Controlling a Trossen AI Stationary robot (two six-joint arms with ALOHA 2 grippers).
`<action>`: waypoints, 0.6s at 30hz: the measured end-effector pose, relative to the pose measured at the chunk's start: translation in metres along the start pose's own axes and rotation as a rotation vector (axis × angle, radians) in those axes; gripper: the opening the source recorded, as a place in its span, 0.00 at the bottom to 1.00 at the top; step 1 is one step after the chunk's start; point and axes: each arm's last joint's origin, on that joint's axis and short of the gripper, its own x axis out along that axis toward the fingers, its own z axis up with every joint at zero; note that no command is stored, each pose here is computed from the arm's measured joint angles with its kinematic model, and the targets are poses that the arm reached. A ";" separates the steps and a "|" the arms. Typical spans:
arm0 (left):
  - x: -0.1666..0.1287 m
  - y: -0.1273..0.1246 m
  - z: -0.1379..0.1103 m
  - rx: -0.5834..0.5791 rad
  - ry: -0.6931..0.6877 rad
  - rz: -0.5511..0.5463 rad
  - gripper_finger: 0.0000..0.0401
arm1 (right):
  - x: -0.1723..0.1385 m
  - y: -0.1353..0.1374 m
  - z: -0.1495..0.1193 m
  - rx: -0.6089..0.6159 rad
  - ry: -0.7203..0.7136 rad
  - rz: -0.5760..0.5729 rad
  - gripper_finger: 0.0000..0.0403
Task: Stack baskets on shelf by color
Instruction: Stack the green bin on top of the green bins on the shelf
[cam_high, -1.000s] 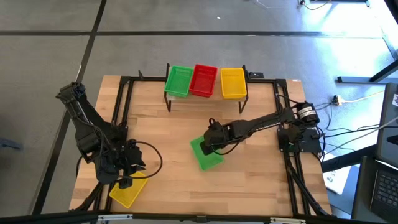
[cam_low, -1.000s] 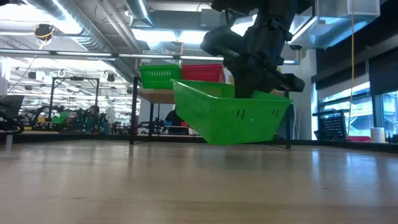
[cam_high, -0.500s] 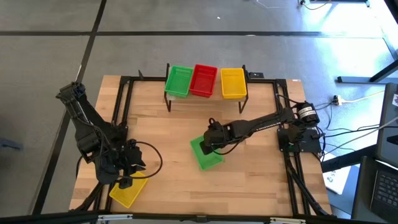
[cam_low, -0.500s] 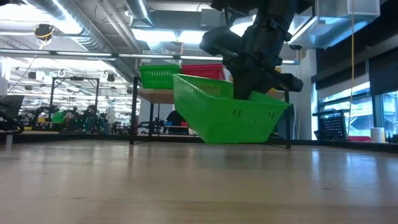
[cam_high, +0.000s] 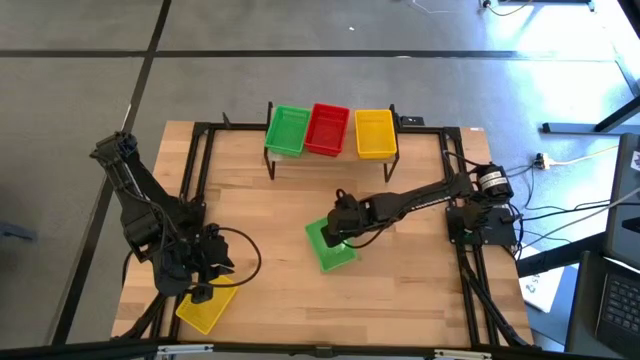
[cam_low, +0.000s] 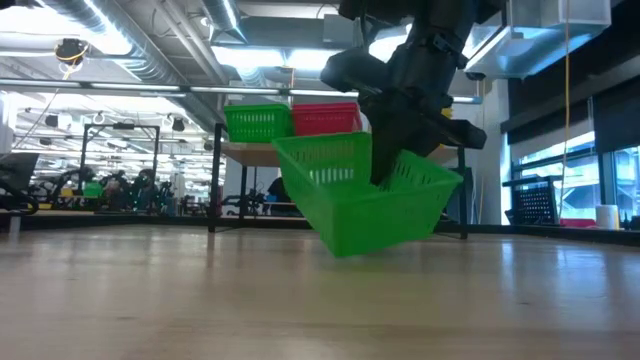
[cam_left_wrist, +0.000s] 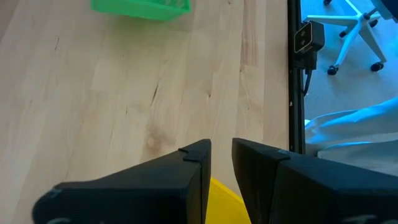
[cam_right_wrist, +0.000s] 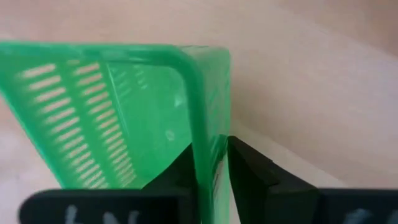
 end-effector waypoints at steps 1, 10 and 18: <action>0.000 0.000 0.000 0.000 0.000 0.000 0.14 | 0.000 0.000 0.001 0.003 -0.023 -0.007 0.16; 0.000 0.000 0.000 -0.008 0.000 0.000 0.14 | -0.003 0.001 0.000 -0.007 -0.055 -0.012 0.17; 0.000 0.000 0.000 -0.001 -0.004 0.003 0.14 | -0.013 0.008 -0.019 -0.104 -0.138 -0.017 0.17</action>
